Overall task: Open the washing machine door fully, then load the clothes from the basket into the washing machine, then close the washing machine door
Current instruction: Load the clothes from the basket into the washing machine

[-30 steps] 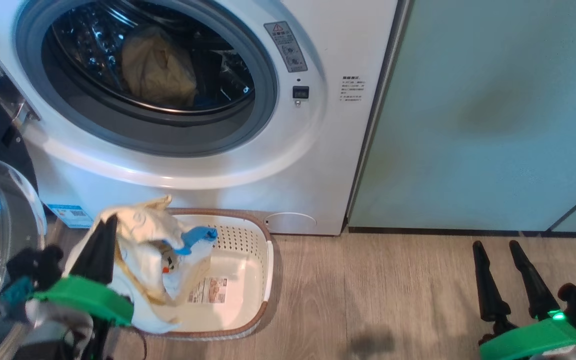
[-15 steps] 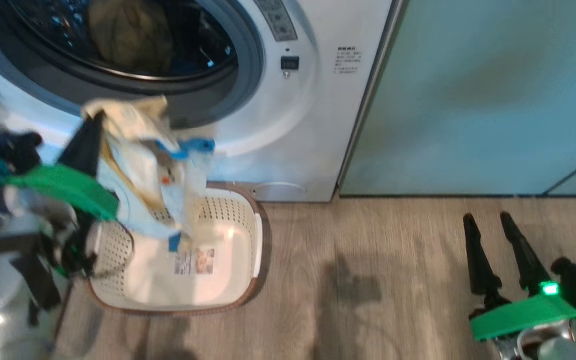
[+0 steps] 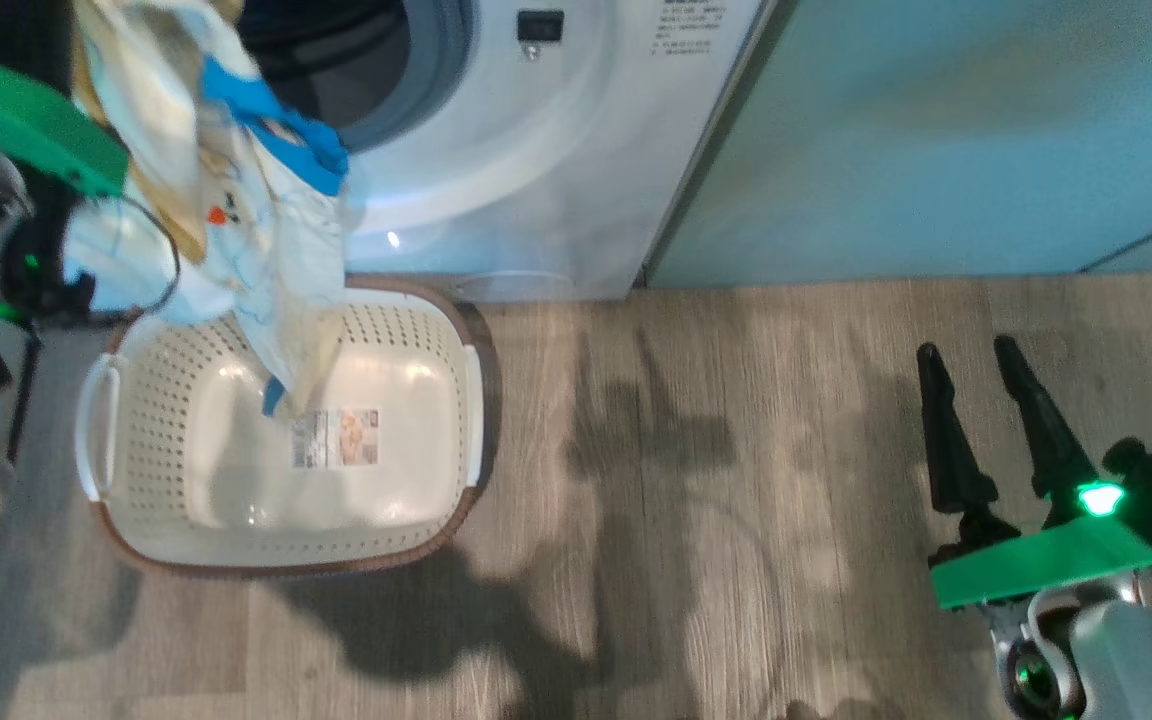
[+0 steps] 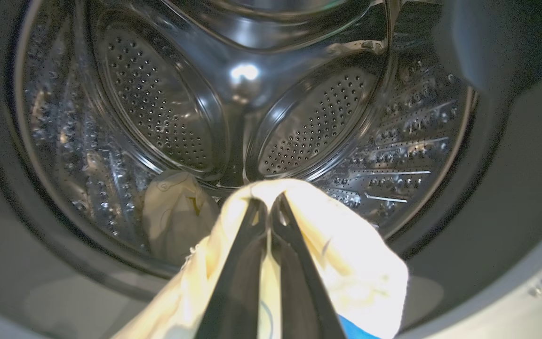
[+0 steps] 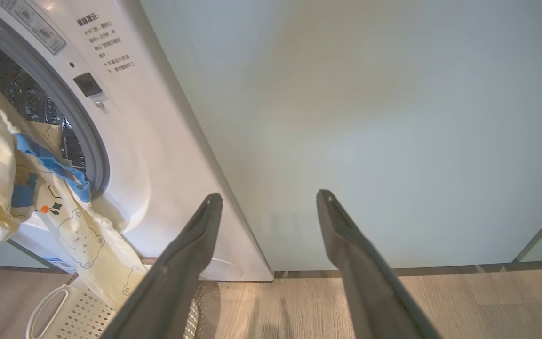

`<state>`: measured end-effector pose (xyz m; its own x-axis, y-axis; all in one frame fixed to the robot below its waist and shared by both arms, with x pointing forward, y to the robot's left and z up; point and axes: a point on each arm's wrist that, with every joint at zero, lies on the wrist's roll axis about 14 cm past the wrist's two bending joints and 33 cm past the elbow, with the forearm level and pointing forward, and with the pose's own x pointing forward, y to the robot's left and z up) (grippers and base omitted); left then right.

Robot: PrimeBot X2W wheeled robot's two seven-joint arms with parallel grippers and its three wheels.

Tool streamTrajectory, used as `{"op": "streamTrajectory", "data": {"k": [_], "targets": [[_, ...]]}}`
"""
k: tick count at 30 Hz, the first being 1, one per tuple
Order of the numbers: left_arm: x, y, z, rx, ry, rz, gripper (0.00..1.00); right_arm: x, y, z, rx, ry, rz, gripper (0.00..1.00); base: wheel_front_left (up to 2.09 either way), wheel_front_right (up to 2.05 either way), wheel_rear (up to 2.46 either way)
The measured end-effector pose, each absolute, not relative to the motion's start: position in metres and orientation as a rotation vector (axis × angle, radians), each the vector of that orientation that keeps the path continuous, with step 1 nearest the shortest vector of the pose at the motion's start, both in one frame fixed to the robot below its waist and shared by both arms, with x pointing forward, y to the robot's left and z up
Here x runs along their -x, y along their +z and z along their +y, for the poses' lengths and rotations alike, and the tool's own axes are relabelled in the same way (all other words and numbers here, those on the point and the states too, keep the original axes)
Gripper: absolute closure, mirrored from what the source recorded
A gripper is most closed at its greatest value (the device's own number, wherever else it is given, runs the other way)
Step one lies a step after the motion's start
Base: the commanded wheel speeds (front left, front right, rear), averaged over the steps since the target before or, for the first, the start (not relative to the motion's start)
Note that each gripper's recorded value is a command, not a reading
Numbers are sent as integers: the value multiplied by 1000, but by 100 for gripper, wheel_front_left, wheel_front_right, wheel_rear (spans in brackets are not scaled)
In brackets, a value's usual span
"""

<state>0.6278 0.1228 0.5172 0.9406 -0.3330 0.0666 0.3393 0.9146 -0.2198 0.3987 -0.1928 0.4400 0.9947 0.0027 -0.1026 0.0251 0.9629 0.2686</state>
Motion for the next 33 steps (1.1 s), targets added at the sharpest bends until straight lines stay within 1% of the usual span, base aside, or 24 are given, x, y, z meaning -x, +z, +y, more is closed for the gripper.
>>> {"op": "streamTrajectory", "data": {"k": [4, 16, 24, 33], "targets": [[-650, 507, 116, 256, -351, -15, 100, -408, 431, -196, -264, -18, 121, 0, 0, 0, 0], [-717, 469, 104, 212, -363, 4, 100, -441, 399, -199, -236, -13, 172, 0, 0, 0, 0], [-746, 427, 104, 166, -344, 71, 100, -450, 376, -200, -223, -13, 220, 0, 0, 0, 0], [-777, 422, 101, 115, -325, 49, 100, -455, 363, -201, -208, -9, 246, 0, 0, 0, 0]]}}
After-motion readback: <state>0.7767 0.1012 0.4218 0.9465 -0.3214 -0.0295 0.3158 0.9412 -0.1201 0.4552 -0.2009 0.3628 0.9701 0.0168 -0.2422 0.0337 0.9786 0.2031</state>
